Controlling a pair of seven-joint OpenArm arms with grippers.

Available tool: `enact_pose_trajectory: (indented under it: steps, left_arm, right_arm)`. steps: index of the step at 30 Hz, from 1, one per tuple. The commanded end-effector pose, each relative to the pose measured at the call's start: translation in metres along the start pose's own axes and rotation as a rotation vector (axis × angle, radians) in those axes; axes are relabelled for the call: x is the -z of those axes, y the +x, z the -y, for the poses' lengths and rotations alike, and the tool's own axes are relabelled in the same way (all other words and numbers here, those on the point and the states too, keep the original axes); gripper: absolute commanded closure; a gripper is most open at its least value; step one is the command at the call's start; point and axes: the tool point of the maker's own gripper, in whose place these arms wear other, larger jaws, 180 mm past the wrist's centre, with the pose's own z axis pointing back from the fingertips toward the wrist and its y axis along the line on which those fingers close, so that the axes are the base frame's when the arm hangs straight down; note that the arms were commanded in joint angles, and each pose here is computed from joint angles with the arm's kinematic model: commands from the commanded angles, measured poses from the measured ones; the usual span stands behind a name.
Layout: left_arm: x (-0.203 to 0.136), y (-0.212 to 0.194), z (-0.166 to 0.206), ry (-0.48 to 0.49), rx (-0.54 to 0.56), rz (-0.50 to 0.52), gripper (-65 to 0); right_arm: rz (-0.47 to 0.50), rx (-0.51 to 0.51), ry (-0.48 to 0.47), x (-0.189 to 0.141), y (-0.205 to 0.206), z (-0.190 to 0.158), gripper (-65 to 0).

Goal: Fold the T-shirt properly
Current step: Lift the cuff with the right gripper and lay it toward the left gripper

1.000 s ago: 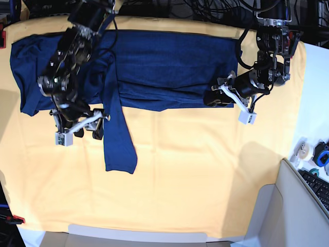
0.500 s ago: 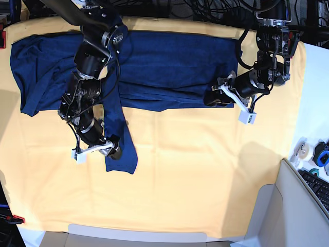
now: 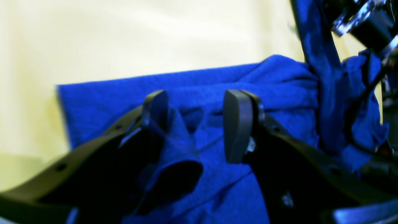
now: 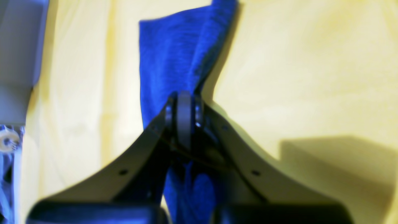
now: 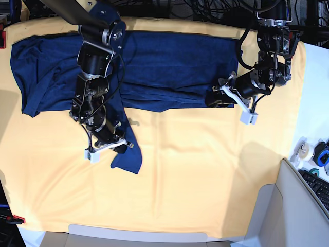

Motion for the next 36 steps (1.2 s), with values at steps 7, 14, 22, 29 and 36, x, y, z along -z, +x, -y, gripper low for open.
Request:
enact_pose_trajectory:
  steps: [7, 14, 22, 29, 36]
  left_arm:
    - [-0.049, 0.073, 0.002, 0.033, 0.079, 0.248, -28.3]
    - [-0.079, 0.077, -0.029, 0.123, 0.030, 0.310, -28.3]
    - [-0.081, 0.062, -0.036, 0.141, 0.009, 0.281, -28.3]
    - [-0.081, 0.055, -0.038, 0.146, 0.003, 0.268, -28.3]
    - [-0.081, 0.051, -0.039, 0.150, -0.002, 0.260, -28.3]
  right_arm:
    - [-0.093, -0.279, 0.081, -0.020, -0.046, -0.057, 0.0]
    - [-0.065, -0.518, 0.205, -0.056, -0.070, -0.115, 0.0]
    - [0.014, -0.641, 0.301, -0.096, -0.071, -0.155, 0.0]
    - [-0.028, -0.728, 0.388, -0.103, -0.104, -0.187, 0.0]
    - [-0.044, -0.893, 0.406, -0.106, -0.136, -0.219, 0.0]
